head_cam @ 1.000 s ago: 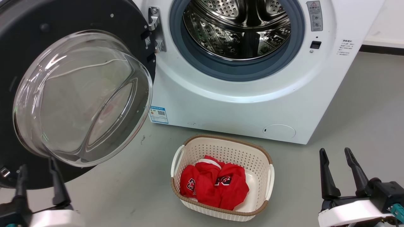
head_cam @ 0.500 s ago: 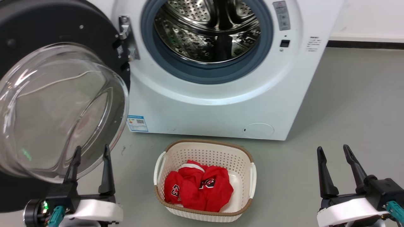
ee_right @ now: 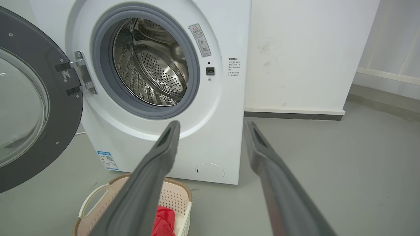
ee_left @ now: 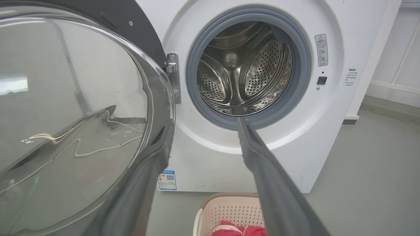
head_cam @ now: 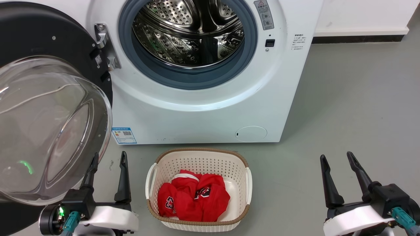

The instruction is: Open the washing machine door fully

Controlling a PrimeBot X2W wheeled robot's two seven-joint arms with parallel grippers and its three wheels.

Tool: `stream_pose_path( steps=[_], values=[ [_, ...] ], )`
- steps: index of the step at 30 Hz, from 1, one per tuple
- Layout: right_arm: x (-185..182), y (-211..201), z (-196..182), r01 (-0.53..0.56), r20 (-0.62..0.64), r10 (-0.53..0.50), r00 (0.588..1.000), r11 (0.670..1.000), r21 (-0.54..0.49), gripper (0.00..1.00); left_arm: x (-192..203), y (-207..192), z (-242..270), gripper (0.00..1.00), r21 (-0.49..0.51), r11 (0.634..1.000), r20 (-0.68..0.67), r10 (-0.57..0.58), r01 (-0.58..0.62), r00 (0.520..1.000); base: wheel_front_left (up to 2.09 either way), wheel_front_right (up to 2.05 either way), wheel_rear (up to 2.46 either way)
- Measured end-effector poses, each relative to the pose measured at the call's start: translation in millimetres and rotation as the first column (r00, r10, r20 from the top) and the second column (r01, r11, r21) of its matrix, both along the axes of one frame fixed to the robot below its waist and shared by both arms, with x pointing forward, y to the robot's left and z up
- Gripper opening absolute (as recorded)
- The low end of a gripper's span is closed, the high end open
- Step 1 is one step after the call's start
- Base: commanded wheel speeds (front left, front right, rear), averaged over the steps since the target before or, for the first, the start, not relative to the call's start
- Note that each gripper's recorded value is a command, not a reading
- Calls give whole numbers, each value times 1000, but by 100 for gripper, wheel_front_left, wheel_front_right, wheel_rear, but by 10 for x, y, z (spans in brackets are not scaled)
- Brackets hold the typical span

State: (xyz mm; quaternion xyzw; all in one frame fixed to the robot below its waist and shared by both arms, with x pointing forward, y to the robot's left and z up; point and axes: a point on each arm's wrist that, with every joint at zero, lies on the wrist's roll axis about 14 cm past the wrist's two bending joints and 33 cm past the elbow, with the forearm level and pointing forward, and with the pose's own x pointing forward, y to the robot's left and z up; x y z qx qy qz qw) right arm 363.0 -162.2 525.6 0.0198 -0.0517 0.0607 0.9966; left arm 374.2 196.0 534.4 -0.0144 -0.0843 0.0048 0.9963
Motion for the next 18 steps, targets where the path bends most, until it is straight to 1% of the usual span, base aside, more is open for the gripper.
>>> stream_pose_path(
  steps=[15, 16, 18],
  values=[
    [-23, 3, -14, 0, -5, 0, 1000, 1000, 26, 100, -27, -18, -41, 100, -17, 1000, -12, -7, 7, 1000, 0, 0, 0],
    [-23, 3, -16, 0, -5, 0, 1000, 1000, 27, 0, -27, -20, -41, 0, -17, 1000, -12, -8, 7, 1000, 0, 0, 0],
    [-36, 2, -69, 0, -22, 0, 1000, 1000, 27, 0, -39, -22, -100, 0, -20, 1000, -30, -8, 7, 1000, 0, 0, 0]
  ],
)
